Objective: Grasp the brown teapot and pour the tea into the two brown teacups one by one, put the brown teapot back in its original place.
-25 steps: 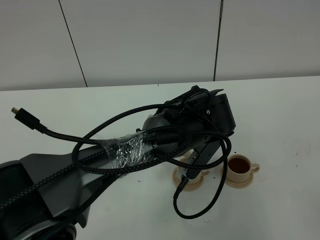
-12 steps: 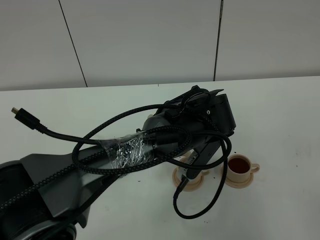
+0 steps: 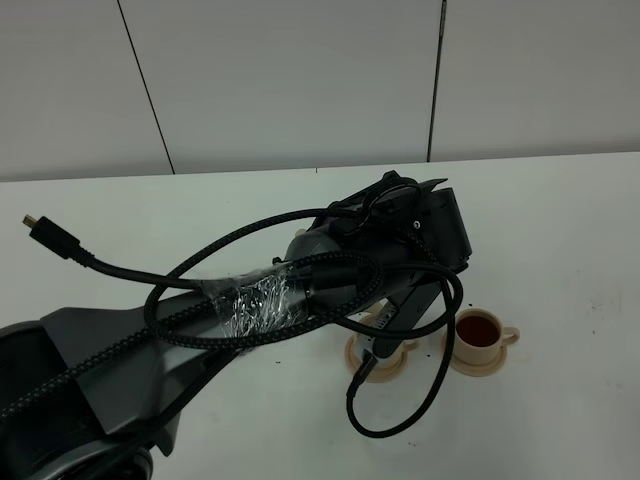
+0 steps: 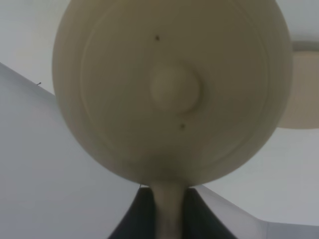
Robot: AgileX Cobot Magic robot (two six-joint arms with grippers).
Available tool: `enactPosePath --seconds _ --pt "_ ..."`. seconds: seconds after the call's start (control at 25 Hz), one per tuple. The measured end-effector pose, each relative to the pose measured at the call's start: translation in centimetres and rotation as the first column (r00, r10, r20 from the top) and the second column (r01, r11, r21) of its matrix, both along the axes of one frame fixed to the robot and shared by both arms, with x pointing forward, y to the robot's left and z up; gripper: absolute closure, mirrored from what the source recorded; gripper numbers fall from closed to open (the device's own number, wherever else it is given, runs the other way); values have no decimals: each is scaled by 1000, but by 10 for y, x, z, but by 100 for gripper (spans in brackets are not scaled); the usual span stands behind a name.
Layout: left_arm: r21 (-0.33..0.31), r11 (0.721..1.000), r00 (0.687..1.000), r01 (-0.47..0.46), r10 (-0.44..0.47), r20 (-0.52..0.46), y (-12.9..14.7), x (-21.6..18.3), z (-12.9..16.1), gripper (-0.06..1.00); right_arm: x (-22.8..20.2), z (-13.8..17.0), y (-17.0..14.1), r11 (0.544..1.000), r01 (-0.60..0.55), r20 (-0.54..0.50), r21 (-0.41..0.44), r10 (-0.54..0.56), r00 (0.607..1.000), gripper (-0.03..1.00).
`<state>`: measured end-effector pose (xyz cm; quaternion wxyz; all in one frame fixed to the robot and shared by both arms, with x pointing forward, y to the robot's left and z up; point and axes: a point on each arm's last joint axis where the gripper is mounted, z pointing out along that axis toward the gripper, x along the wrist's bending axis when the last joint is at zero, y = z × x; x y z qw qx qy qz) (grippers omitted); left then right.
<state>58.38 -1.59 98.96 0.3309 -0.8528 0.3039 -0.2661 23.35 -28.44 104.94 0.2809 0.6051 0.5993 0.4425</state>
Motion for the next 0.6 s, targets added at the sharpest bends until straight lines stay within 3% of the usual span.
enactPosePath --seconds 0.6 --pt "18 1000 1000 2 -2 -11 -1 1 -8 78 0 0 0 1000 0 0 0 0 1000 72"
